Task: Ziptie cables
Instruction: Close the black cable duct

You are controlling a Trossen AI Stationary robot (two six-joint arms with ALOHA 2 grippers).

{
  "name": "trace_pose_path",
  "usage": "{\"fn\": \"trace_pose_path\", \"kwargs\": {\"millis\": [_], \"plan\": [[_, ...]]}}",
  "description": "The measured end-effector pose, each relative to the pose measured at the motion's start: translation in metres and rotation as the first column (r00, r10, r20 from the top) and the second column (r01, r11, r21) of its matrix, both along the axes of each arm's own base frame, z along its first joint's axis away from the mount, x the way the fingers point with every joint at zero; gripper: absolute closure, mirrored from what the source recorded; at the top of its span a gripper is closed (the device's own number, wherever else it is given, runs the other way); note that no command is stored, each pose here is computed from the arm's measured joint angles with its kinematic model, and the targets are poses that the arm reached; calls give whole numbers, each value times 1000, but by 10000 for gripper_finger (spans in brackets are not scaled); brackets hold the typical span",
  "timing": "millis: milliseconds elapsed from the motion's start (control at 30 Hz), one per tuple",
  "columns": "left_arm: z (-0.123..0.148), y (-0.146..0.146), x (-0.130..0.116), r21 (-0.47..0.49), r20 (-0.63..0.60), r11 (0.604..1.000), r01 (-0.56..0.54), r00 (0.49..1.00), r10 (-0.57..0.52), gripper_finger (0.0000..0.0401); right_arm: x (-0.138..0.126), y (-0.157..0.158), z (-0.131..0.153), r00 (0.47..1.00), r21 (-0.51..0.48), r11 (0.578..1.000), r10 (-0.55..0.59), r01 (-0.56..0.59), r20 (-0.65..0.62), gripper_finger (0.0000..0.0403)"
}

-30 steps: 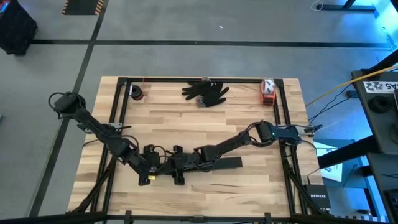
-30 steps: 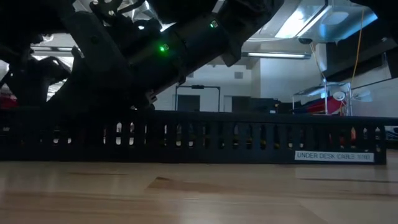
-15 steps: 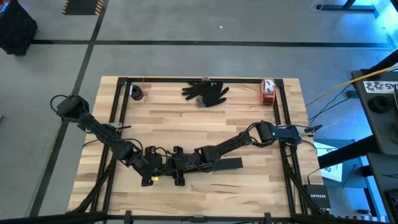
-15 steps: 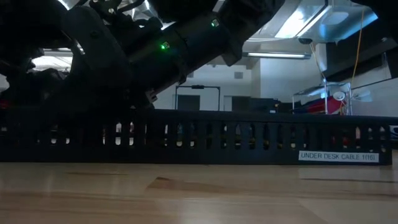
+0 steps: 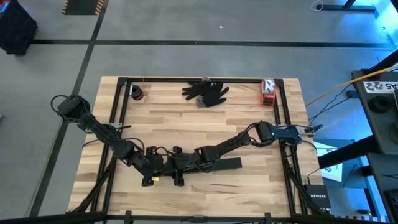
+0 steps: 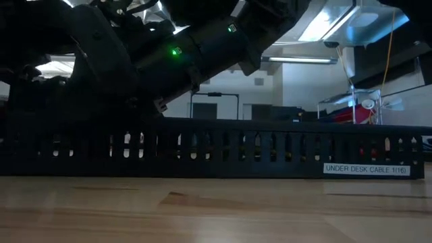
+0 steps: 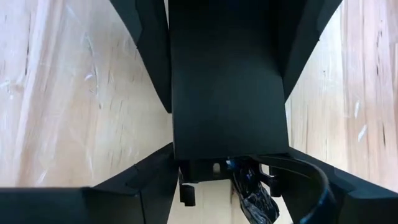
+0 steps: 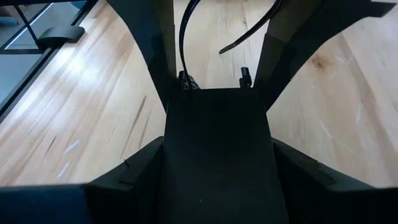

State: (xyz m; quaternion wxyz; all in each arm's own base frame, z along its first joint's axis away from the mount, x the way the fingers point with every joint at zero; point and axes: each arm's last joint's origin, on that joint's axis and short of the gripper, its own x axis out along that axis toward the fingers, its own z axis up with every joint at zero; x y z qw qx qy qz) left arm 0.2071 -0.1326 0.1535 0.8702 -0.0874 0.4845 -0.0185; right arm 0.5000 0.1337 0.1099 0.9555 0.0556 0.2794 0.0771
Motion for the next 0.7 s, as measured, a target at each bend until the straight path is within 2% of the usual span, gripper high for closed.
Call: {"fn": "trace_pose_path", "kwargs": {"millis": [200,367,567,700], "plan": [[0,4,7,-4,31,999,-44,999,44,129,1,-1,2,1000,-16,1000,-9,9,6,173],[7,4,7,-24,-14,1000,-4,1000,4,116,0,-3,0,1000,-28,1000,-6,6,-15,173],[31,-1,-6,-25,-40,999,19,999,-20,118,-1,-2,1,1000,-27,1000,3,-4,-28,173],[31,-4,-18,-7,-94,1000,8,996,-8,119,-1,-2,1,999,-24,1000,1,-1,-34,173]]}}
